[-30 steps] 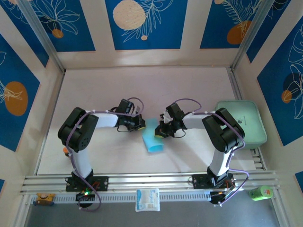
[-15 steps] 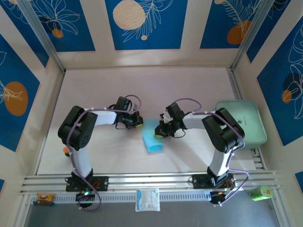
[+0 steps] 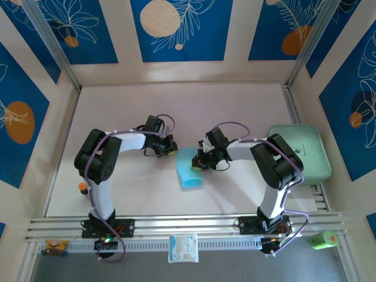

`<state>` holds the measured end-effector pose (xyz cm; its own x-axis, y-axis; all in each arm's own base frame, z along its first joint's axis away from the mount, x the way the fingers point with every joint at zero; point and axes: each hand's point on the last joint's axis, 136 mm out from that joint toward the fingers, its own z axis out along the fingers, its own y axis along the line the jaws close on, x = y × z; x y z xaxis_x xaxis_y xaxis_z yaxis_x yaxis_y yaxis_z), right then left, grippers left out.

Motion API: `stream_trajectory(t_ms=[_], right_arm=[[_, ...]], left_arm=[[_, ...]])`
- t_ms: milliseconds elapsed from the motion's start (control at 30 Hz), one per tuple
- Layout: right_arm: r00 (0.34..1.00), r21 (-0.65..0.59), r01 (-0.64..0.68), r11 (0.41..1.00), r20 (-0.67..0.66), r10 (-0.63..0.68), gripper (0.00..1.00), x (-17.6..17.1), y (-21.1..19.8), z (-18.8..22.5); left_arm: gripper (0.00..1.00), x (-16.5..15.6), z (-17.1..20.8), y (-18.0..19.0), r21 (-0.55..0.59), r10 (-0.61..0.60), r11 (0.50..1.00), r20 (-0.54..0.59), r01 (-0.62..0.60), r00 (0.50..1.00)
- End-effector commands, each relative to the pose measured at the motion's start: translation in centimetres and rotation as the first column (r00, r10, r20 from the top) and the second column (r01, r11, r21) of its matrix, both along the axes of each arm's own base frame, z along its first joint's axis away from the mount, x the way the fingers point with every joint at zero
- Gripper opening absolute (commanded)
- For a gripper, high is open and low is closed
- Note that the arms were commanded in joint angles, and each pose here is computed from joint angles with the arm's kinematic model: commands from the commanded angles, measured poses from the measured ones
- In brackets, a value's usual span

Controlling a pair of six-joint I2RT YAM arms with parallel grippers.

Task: Fold a paper plane with a square sheet of paper (pick it up from the middle)
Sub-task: First fold the square sheet of paper in half at the center of the table.

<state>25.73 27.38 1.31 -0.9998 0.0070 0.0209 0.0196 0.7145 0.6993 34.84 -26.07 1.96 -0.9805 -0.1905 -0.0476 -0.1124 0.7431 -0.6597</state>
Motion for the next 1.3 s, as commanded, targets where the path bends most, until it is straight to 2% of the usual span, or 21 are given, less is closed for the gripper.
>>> stream_trajectory(t_ms=[0, 633, 900, 1067, 1267], right_arm=[[0.989, -0.155, 0.012, 0.988, -0.142, -0.034, 0.00, -3.2, -3.2, -3.8], [0.989, -0.160, 0.027, 0.987, -0.139, -0.050, 0.00, -3.1, -3.3, -3.7], [0.989, -0.163, 0.029, 0.986, -0.138, -0.052, 0.00, -3.2, -3.3, -3.7], [0.989, -0.156, 0.042, 0.987, -0.133, -0.063, 0.00, -2.9, -3.1, -3.5], [0.990, -0.155, 0.052, 0.987, -0.122, -0.071, 0.00, -2.6, -3.0, -3.2]], left_arm=[[0.00, 2.2, -2.1, 3.3, 0.121, 0.107, 0.987, 0.008, -0.108, 0.994], [0.00, 3.9, -1.4, 3.6, 0.158, 0.144, 0.977, 0.019, -0.146, 0.989], [0.00, 4.1, 0.4, 3.6, 0.159, 0.131, 0.978, 0.035, -0.135, 0.991], [0.00, 3.2, 3.4, 1.9, 0.068, 0.086, 0.994, 0.069, -0.091, 0.994], [0.00, -1.6, 4.8, -1.3, -0.064, 0.009, 0.998, 0.072, -0.005, 0.997]])
